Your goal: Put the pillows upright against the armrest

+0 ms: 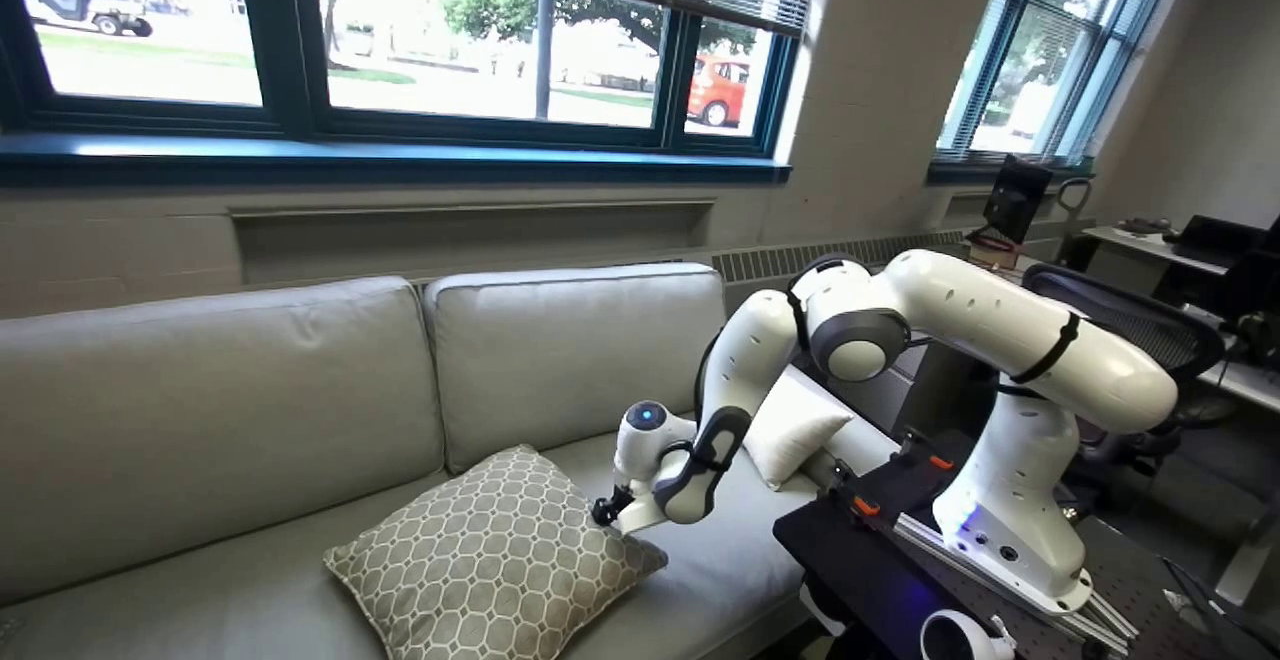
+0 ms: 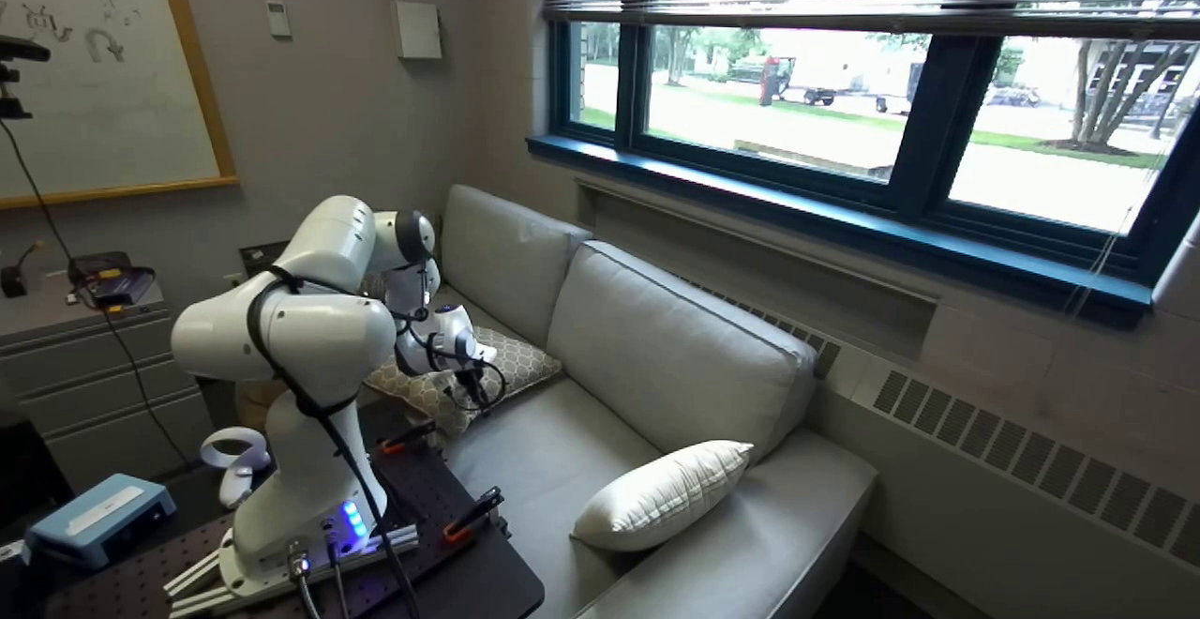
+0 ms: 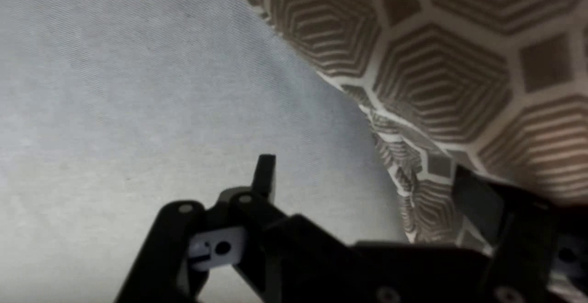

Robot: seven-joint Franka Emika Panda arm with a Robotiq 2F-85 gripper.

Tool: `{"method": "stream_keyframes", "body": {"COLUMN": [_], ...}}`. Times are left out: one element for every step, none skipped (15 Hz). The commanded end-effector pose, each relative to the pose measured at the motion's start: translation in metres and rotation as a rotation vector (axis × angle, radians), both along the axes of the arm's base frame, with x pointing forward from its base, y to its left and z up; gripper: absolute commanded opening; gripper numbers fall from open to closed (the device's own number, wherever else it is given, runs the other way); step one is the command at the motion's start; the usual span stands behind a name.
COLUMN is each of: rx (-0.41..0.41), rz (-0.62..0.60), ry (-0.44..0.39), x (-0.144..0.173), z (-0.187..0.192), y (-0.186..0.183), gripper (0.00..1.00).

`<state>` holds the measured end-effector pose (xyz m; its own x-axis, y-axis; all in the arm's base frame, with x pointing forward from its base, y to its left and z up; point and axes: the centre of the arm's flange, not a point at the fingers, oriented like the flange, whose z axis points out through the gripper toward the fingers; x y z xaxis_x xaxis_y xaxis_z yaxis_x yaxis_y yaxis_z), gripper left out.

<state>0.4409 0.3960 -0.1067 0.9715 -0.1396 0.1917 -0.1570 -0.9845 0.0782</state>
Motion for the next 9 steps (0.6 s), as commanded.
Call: {"method": "stream_keyframes", "body": {"rx": [0.169,0.204,0.238,0.27,0.3,0.33,0.364,0.397,0.43], "rz": [0.067,0.082,0.098,0.114,0.129,0.146,0.16,0.175,0.186], "ry": [0.049,0.061,0.077,0.097,0.119,0.142,0.164,0.186,0.212], "x": [0.018,0.021,0.025,0.027,0.031,0.034,0.037,0.04,0.042], "z": [0.011,0.013,0.012,0.013,0.011,0.01,0.011,0.011,0.011], "y": [0.009,0.008,0.007,0.008,0.008,0.009,0.01,0.011,0.013], "gripper": [1.0,1.0,1.0,1.0,1.0,1.0,1.0,1.0,1.0]}}
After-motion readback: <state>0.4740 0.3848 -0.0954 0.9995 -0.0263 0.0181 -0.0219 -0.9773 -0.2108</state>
